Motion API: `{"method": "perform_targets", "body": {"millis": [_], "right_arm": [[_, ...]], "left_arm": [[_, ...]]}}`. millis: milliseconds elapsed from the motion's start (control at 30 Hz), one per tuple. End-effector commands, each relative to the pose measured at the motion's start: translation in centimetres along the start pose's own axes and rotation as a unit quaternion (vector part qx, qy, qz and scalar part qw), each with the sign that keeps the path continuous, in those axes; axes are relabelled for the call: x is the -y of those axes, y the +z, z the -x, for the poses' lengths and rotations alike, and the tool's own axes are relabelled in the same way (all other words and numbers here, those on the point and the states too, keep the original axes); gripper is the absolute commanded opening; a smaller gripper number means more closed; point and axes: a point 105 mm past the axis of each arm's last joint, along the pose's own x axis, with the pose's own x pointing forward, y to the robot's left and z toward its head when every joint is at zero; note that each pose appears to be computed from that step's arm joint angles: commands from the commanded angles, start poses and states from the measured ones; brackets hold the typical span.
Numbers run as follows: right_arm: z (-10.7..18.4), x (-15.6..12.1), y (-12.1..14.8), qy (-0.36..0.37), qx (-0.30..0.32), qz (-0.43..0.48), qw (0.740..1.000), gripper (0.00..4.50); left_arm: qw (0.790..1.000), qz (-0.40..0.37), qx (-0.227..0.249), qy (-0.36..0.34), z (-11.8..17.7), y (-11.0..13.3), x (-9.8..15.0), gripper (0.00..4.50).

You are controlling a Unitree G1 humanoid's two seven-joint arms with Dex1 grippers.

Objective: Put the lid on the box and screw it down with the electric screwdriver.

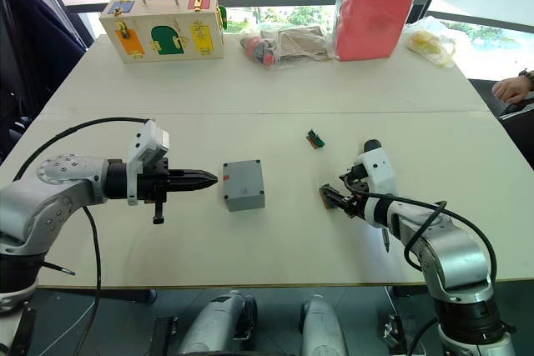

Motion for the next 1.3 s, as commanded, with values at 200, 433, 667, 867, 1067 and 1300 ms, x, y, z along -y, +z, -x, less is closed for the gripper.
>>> {"method": "perform_targets", "body": {"millis": [200,433,667,867,1067,1300], "right_arm": [[-0.2,-0.4,0.9,0.005,0.021,0.014,1.0,0.08],[0.1,-0.3,1.4,0.008,0.027,0.019,0.999,0.08],[1.0,-0.1,3.2,0.019,0.05,0.037,0.998,0.08],[1.4,-1.0,5.9,0.061,0.092,0.059,0.992,0.08],[-1.0,-5.3,9.7,0.165,0.14,0.082,0.973,0.08],[-4.3,-8.3,9.7,0.225,0.134,0.103,0.96,0.08]], "left_arm": [[1.0,-0.019,0.006,-0.002,-0.2,0.6,0.3,0.0],[1.0,-0.015,0.006,-0.001,-0.1,0.3,0.2,0.0],[1.0,-0.008,0.007,-0.001,-0.2,0.0,0.2,0.0],[1.0,0.0,0.01,0.004,0.1,-0.2,0.0,0.0],[0.999,0.016,0.006,0.049,2.1,-0.5,-1.8,0.0],[0.997,0.028,-0.001,0.07,2.8,-1.5,-1.7,0.0]]}}
